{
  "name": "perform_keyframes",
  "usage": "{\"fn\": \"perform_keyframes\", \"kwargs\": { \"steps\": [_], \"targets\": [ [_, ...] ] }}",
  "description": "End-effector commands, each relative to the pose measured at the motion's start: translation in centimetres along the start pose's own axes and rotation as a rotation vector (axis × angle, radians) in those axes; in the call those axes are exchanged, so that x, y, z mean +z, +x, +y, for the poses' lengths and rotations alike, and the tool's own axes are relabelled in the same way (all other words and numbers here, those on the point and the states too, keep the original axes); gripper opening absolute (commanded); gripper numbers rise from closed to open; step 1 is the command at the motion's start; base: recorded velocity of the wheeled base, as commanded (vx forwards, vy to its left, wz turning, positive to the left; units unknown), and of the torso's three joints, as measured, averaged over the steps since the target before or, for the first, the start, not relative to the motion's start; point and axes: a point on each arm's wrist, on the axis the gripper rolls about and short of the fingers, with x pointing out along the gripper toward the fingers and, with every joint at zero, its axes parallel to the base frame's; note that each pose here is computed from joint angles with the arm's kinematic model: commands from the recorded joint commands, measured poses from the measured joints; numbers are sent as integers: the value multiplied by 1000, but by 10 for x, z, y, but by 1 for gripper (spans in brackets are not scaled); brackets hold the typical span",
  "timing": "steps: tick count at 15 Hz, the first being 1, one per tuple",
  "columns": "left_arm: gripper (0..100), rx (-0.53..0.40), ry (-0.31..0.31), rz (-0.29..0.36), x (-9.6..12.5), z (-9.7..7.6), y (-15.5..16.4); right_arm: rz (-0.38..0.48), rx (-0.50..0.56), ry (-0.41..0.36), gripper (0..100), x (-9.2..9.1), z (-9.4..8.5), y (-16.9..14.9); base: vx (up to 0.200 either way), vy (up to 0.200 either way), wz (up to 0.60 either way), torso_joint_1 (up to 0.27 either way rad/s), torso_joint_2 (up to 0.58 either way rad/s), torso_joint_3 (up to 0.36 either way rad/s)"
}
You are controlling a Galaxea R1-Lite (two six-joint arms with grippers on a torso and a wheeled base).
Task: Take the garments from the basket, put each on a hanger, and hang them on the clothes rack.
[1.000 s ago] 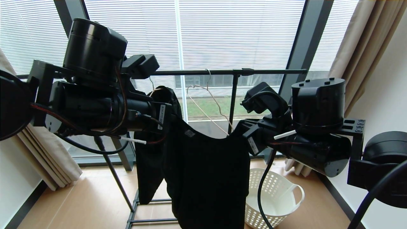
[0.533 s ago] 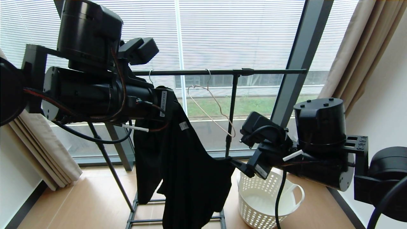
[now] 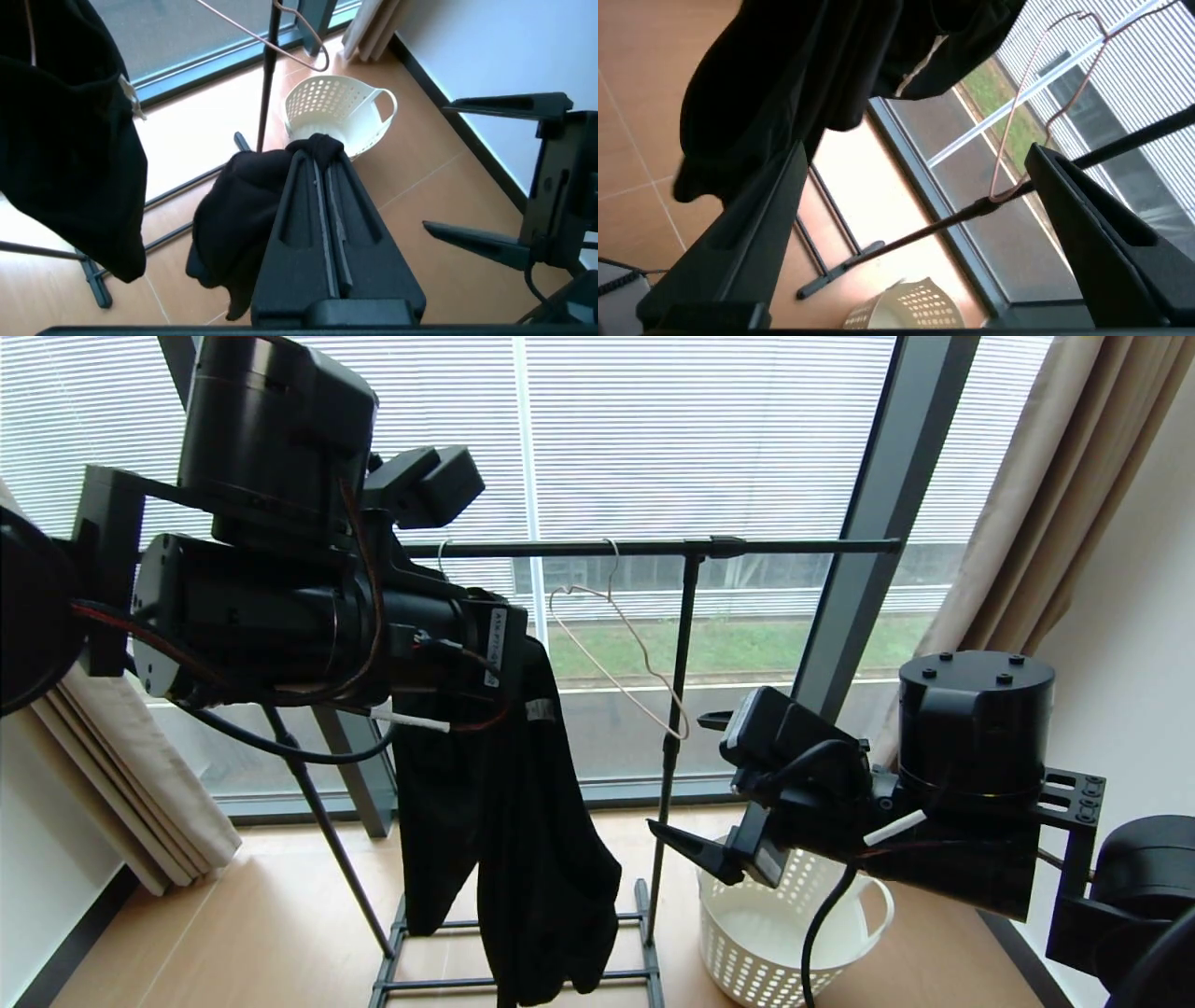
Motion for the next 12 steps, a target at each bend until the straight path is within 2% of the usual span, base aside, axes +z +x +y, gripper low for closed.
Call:
{"fn": "perform_keyframes", "kwargs": {
  "steps": [1,2,3,4,8,12],
  "targets": [
    [0,-6,5,8,-2,-2,1,-29,19,66,100,11,8,10,0,0,0,0,0,0],
    [0,-5,4,11,-3,-2,1,-37,-12,121,100,15,5,15,0,0,0,0,0,0],
    [0,-5,4,12,-3,-2,1,-41,-30,143,100,18,4,18,0,0,0,0,0,0],
    [0,-8,6,14,-4,-3,1,-47,-32,151,100,21,5,19,0,0,0,0,0,0],
    [0,-15,12,15,-5,-6,0,-8,-27,155,100,12,9,33,0,0,0,0,0,0],
    [0,-12,12,30,-8,-5,3,-60,-41,156,100,16,7,30,0,0,0,0,0,0]
  ]
}}
